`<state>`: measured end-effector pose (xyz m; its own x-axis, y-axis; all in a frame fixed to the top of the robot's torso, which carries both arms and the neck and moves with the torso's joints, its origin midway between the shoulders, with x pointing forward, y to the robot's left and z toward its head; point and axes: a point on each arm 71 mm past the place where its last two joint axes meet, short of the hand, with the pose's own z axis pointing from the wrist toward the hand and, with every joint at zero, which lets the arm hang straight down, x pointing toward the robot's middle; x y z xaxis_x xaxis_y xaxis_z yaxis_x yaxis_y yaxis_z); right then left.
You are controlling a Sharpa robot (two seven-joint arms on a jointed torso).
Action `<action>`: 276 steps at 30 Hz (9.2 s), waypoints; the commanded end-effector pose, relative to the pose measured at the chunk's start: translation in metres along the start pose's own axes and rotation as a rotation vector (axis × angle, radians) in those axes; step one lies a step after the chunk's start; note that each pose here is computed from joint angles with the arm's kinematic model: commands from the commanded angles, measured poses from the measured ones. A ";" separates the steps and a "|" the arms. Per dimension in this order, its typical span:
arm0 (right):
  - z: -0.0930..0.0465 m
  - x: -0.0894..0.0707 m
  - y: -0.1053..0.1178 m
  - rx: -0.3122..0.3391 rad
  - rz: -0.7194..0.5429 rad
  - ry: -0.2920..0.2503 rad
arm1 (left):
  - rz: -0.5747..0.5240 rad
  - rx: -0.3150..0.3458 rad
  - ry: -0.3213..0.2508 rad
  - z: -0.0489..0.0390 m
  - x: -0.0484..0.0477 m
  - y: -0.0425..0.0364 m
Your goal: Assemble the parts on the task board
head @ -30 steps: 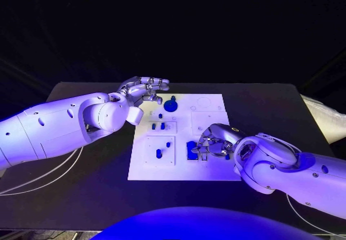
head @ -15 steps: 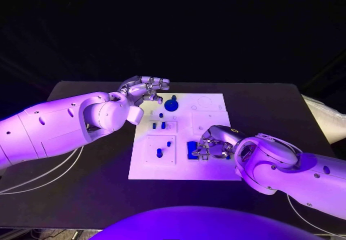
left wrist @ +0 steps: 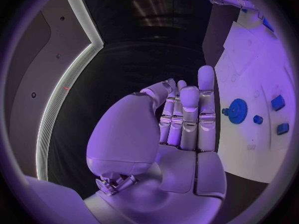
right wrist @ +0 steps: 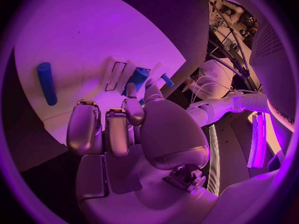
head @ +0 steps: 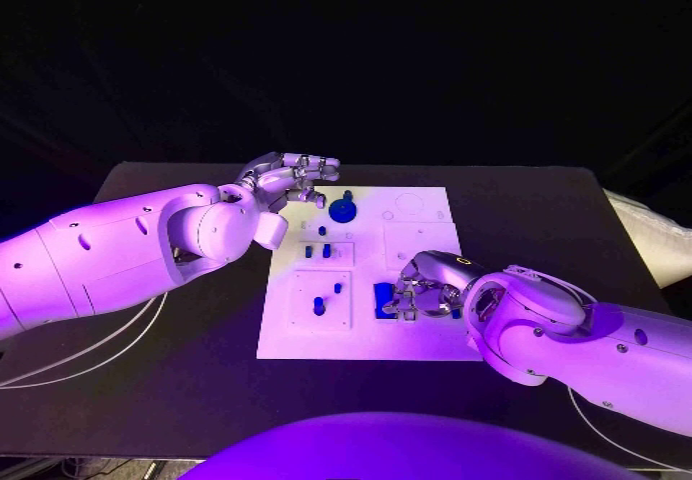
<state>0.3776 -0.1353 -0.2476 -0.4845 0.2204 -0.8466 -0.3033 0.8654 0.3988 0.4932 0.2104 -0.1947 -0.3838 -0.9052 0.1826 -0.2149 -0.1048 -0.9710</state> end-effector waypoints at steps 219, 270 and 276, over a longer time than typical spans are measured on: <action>-0.004 0.006 -0.038 0.221 0.281 0.058 | -0.015 -0.025 0.055 -0.0002 0.0019 0.0046; 0.000 0.000 -0.045 0.245 0.263 0.014 | -0.012 -0.036 0.068 0.0017 0.0037 0.0061; 0.001 0.000 -0.045 0.248 0.262 0.024 | -0.010 -0.039 0.069 0.0019 0.0037 0.0063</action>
<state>0.3921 -0.1729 -0.2651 -0.5318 0.4493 -0.7178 0.0344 0.8584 0.5118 0.4928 0.2083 -0.2011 -0.4208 -0.8849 0.1998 -0.2550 -0.0960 -0.9622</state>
